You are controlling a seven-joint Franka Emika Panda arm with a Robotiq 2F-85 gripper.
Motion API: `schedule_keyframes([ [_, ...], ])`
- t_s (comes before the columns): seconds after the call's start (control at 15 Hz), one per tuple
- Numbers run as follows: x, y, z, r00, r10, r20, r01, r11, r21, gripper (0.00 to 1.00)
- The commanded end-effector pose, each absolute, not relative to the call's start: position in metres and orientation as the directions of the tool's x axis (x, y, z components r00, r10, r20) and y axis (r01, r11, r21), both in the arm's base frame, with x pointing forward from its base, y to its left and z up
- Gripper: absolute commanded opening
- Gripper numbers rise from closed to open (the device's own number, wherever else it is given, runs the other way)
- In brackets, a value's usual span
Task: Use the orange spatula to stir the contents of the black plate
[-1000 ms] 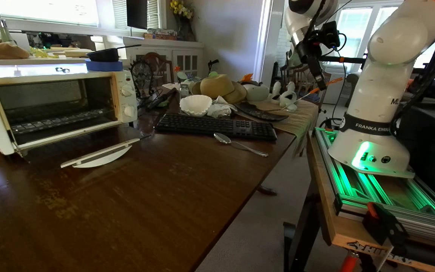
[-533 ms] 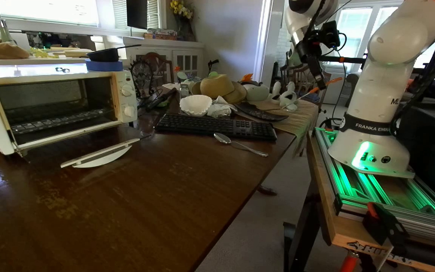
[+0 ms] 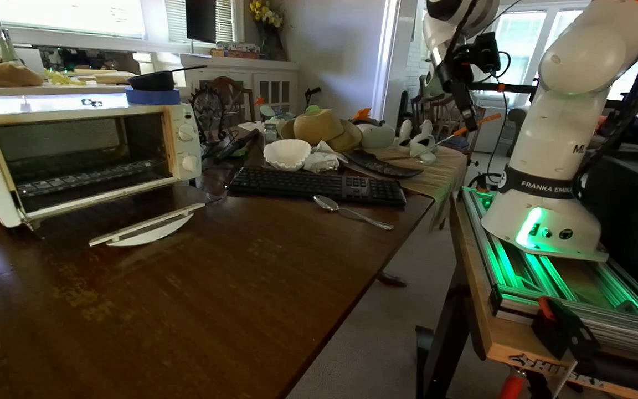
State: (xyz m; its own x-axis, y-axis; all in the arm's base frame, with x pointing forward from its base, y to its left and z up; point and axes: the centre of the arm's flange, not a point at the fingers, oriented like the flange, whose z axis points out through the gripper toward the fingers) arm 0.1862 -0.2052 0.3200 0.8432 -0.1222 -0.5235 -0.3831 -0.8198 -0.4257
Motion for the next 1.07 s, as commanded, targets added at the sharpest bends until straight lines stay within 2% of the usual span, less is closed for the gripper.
schedule_keyframes([
  [0.0, 0.186, -0.216, 0.307, 0.841, -0.106, -0.531, -0.374, -0.823, -0.427, 0.05],
  [1.0, 0.178, -0.235, 0.274, 0.813, -0.048, -0.58, -0.378, -0.801, -0.464, 0.05],
])
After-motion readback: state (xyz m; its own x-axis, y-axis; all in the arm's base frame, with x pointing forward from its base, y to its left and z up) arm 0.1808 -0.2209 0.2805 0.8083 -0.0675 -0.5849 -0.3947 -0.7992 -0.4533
